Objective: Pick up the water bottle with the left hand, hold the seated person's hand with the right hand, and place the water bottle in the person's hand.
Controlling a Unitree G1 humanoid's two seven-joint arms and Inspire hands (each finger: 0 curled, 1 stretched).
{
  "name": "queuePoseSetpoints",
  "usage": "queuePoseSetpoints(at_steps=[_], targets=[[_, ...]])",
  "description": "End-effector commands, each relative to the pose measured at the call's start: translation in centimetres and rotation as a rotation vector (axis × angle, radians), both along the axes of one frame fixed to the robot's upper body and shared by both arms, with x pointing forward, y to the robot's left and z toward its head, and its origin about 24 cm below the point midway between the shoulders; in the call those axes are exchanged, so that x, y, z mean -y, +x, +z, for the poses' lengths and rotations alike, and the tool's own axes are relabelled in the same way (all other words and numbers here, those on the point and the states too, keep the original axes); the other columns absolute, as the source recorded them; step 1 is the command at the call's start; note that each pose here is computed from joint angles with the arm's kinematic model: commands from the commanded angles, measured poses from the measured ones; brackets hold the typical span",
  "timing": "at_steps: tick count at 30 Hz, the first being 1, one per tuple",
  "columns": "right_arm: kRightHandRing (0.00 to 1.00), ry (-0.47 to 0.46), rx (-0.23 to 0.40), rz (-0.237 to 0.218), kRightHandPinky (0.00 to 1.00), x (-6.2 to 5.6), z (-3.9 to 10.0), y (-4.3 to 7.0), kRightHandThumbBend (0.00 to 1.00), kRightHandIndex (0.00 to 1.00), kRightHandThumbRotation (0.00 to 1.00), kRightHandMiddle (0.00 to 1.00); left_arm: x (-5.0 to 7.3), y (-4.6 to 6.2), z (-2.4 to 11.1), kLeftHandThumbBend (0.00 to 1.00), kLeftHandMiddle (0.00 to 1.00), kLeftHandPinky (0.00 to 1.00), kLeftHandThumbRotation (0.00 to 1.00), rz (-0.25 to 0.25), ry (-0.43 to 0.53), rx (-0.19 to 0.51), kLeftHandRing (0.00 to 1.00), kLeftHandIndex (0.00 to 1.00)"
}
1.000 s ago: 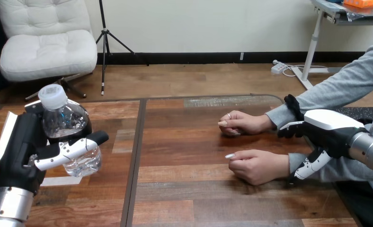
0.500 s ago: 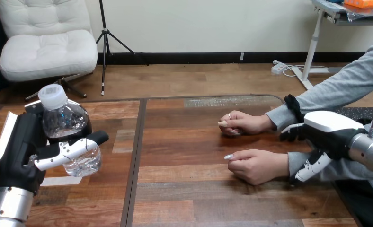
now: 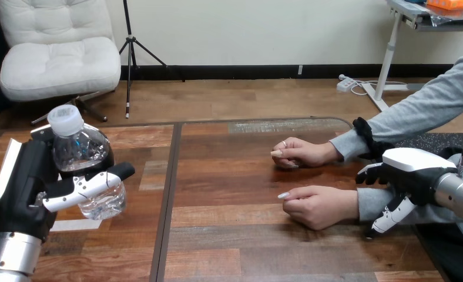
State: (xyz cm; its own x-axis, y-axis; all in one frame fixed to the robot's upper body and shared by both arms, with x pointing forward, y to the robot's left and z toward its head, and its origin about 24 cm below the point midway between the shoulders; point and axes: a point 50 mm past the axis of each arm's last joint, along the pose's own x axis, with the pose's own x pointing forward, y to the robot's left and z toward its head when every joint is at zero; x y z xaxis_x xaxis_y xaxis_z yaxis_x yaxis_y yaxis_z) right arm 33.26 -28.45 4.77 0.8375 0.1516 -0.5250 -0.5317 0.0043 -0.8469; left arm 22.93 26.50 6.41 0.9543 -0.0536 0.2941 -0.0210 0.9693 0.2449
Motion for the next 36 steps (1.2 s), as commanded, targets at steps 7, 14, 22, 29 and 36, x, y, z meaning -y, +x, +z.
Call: queuePoseSetpoints(at_steps=[7, 14, 22, 29, 36], targets=[[0.83, 0.015, 0.058, 0.023, 0.68, -1.9, 2.2, 2.2, 1.00, 0.83, 0.33, 0.83, 0.6, 0.9, 2.7, 0.64, 0.38, 0.28, 0.00, -0.023, 0.007, 0.123, 0.34, 0.39], [0.81, 0.028, 0.031, -0.003, 0.66, -2.0, 1.7, 2.2, 1.00, 0.83, 0.32, 0.83, 0.5, 0.9, 2.7, 0.63, 0.38, 0.28, 0.00, -0.026, 0.009, 0.128, 0.34, 0.39], [0.81, 0.031, 0.010, -0.004, 0.65, -2.3, 1.2, 2.1, 1.00, 0.83, 0.36, 0.83, 0.3, 0.8, 2.7, 0.63, 0.37, 0.26, 0.00, -0.024, 0.016, 0.131, 0.33, 0.40], [0.80, 0.035, 0.008, 0.002, 0.64, -2.5, 0.9, 2.0, 1.00, 0.82, 0.37, 0.83, 0.2, 0.8, 2.7, 0.63, 0.37, 0.26, 0.00, -0.021, 0.016, 0.129, 0.33, 0.40], [0.80, 0.044, 0.008, 0.006, 0.65, -2.8, 0.7, 1.9, 1.00, 0.82, 0.37, 0.82, 0.2, 0.8, 2.7, 0.64, 0.37, 0.26, 0.00, -0.020, 0.007, 0.126, 0.33, 0.40]])
